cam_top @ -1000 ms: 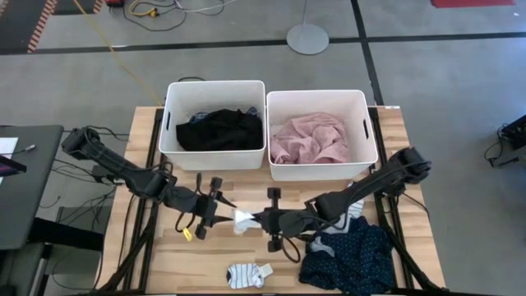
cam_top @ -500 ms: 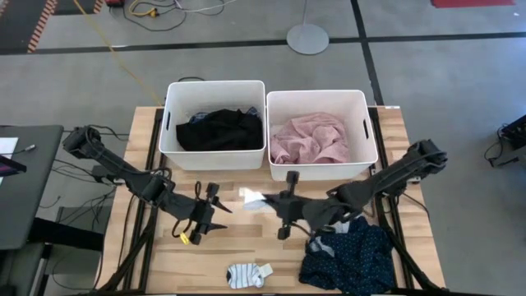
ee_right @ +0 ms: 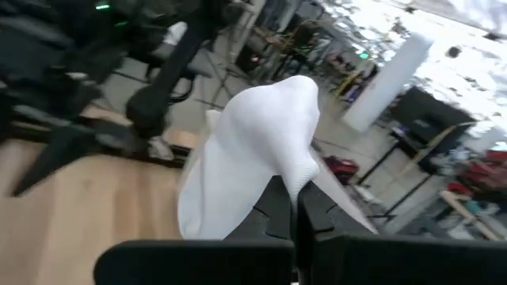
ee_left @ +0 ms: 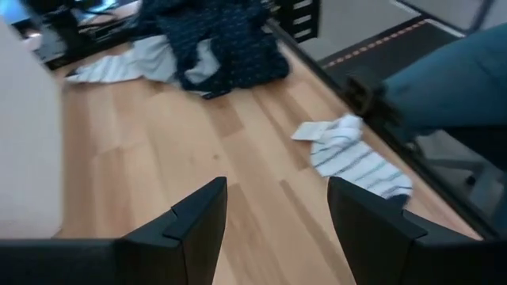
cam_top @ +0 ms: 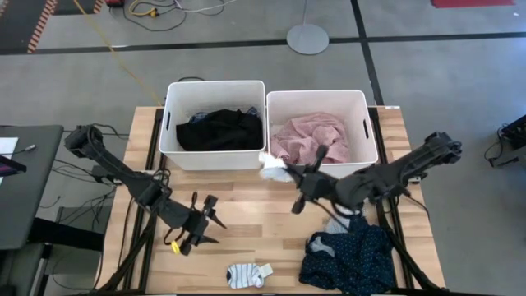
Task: Sort clothes
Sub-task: Put the white sock into the right white laundry organizer, then put the blue shirt into the left white laundry organizer
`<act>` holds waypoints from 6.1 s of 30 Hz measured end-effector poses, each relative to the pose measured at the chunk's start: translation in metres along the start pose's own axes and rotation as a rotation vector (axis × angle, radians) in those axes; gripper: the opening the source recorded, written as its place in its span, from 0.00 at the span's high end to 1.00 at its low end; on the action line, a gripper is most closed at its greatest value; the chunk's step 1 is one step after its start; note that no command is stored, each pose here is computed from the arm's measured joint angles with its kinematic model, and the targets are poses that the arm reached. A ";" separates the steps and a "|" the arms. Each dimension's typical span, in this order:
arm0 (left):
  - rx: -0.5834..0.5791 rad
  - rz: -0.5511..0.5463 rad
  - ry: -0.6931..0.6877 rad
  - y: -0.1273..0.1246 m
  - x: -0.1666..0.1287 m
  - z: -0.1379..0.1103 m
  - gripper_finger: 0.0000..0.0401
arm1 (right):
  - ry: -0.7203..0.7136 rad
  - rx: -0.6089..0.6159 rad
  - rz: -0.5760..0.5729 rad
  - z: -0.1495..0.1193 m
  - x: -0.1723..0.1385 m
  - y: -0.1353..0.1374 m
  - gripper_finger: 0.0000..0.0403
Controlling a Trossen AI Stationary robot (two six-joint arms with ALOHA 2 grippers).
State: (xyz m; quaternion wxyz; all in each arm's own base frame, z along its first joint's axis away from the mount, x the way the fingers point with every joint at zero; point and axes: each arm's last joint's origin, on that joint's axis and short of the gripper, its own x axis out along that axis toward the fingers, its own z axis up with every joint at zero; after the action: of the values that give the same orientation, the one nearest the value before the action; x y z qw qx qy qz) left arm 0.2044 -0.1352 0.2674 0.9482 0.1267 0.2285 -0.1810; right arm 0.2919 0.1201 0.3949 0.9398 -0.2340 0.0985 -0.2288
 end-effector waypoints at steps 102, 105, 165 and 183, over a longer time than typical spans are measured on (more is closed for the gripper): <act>-0.106 -0.068 -0.048 -0.016 0.007 -0.025 0.46 | 0.412 0.364 0.306 -0.045 -0.079 -0.048 0.54; -0.107 -0.068 -0.048 -0.016 0.007 -0.025 0.46 | 0.438 0.337 0.384 -0.045 -0.084 -0.028 0.54; -0.122 -0.045 -0.049 -0.015 0.007 -0.025 0.46 | 1.422 0.241 0.428 -0.153 -0.117 0.186 0.29; -0.134 -0.046 -0.042 -0.015 0.007 -0.026 0.46 | 1.331 0.090 0.449 -0.168 -0.092 0.196 0.94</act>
State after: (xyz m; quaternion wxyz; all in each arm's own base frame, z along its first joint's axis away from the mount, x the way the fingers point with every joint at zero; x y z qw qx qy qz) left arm 0.1944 -0.1429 0.2390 0.9547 0.0539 0.2232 -0.1894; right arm 0.2377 0.2510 0.1606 0.7131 0.0208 0.6890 -0.1277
